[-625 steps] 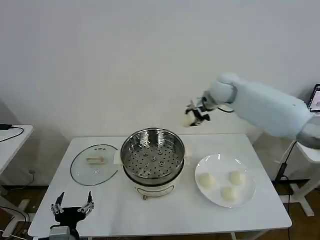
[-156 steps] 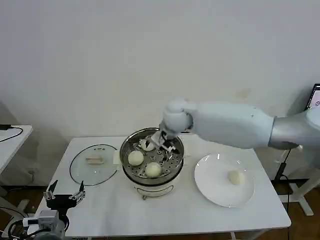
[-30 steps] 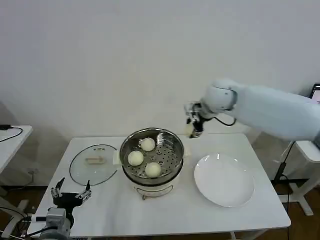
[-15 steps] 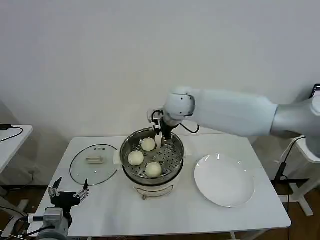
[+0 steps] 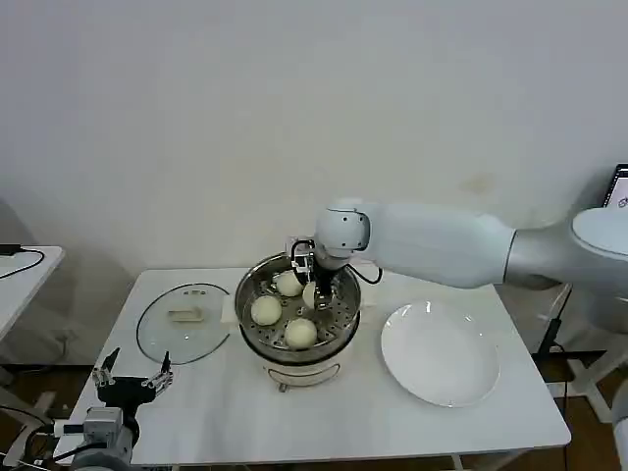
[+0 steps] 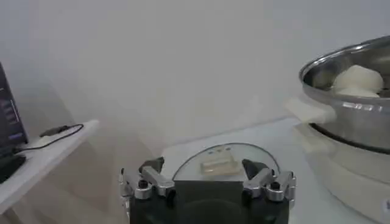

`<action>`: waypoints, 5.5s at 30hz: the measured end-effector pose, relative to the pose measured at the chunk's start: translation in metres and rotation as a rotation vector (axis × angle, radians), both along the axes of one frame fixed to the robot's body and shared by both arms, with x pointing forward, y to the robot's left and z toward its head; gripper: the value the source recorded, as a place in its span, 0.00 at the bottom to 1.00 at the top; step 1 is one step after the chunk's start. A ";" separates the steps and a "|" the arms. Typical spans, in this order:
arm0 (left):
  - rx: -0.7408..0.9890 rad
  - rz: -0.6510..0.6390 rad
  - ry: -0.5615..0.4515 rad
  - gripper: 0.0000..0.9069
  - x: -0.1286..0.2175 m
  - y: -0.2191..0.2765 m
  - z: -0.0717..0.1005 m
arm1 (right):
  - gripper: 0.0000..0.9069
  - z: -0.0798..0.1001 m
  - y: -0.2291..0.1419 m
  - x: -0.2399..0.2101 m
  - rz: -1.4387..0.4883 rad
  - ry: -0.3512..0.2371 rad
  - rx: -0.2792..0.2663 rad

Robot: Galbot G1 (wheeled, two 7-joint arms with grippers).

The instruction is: Take steamed baozi put them in steamer then cover it.

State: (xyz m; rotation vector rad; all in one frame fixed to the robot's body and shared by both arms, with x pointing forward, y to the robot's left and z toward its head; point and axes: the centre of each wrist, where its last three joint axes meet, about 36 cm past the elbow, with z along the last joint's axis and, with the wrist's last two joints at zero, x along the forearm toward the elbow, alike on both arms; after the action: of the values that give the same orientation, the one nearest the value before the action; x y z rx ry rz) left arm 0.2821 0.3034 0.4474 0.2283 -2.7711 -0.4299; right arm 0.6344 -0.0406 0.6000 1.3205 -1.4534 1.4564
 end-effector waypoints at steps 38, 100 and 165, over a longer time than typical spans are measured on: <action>-0.004 0.001 -0.001 1.00 -0.002 -0.002 0.001 | 1.00 -0.003 -0.007 -0.001 -0.022 -0.043 0.029; 0.901 -0.290 -0.077 1.00 0.073 0.042 -0.116 | 1.00 -0.215 -0.320 -0.331 -1.028 -0.932 1.108; 1.247 -0.363 0.071 0.00 0.250 0.072 -0.176 | 1.00 -0.228 -0.337 -0.403 -1.199 -0.903 1.040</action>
State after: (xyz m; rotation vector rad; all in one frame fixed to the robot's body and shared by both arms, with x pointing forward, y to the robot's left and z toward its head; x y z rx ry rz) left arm 0.5318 0.3750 0.2710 -0.0316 -2.0638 -2.1234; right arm 0.2318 -0.3779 0.3724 -0.1374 -3.0155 0.3401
